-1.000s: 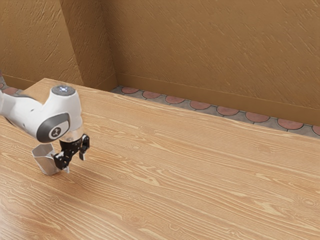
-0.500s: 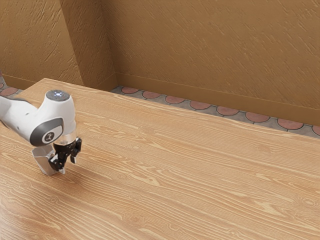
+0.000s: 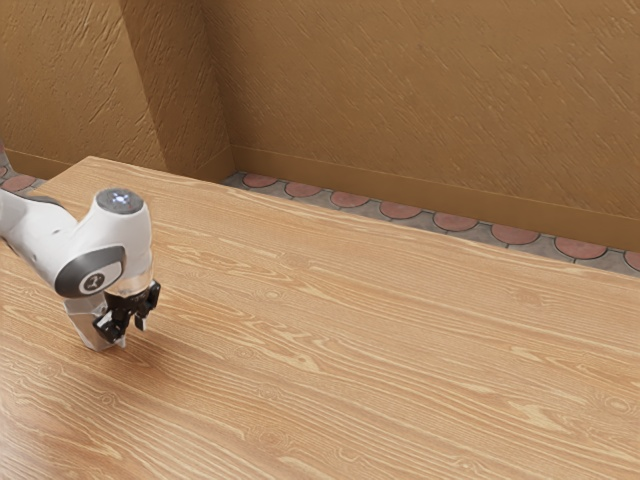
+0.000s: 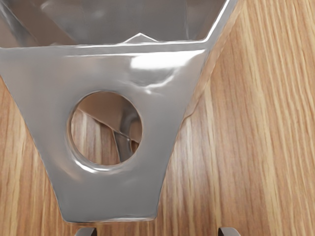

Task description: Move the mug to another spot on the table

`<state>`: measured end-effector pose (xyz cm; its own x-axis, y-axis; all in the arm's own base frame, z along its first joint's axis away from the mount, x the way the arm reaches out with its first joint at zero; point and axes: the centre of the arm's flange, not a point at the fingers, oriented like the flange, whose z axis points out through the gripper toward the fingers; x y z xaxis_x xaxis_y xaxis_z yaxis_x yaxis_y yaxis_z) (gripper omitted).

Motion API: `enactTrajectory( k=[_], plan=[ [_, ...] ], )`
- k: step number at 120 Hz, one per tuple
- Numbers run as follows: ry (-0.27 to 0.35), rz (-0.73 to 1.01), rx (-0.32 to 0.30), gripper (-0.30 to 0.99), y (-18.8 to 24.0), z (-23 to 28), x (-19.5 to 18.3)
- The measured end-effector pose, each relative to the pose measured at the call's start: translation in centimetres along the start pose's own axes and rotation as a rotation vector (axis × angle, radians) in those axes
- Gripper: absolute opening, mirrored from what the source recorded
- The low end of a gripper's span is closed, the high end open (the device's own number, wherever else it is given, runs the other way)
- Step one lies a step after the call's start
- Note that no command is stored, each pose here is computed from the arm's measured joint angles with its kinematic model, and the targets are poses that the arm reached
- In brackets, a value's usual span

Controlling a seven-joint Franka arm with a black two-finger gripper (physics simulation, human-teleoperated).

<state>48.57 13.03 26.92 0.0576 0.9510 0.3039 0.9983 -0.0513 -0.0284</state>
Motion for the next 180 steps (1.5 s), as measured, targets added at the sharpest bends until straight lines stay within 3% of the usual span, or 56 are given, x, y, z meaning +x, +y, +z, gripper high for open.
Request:
enactTrajectory(
  k=[70,104,144,180],
  plan=[
    [0.003,-0.076,-0.002,0.21,-0.3,0.8,1.1],
    [0.060,-0.043,-0.003,0.16,-0.8,1.2,2.2],
    [0.077,-0.025,0.017,0.13,-1.2,3.0,2.9],
    [0.147,0.043,-0.009,0.10,-1.0,2.7,3.1]
  ],
)
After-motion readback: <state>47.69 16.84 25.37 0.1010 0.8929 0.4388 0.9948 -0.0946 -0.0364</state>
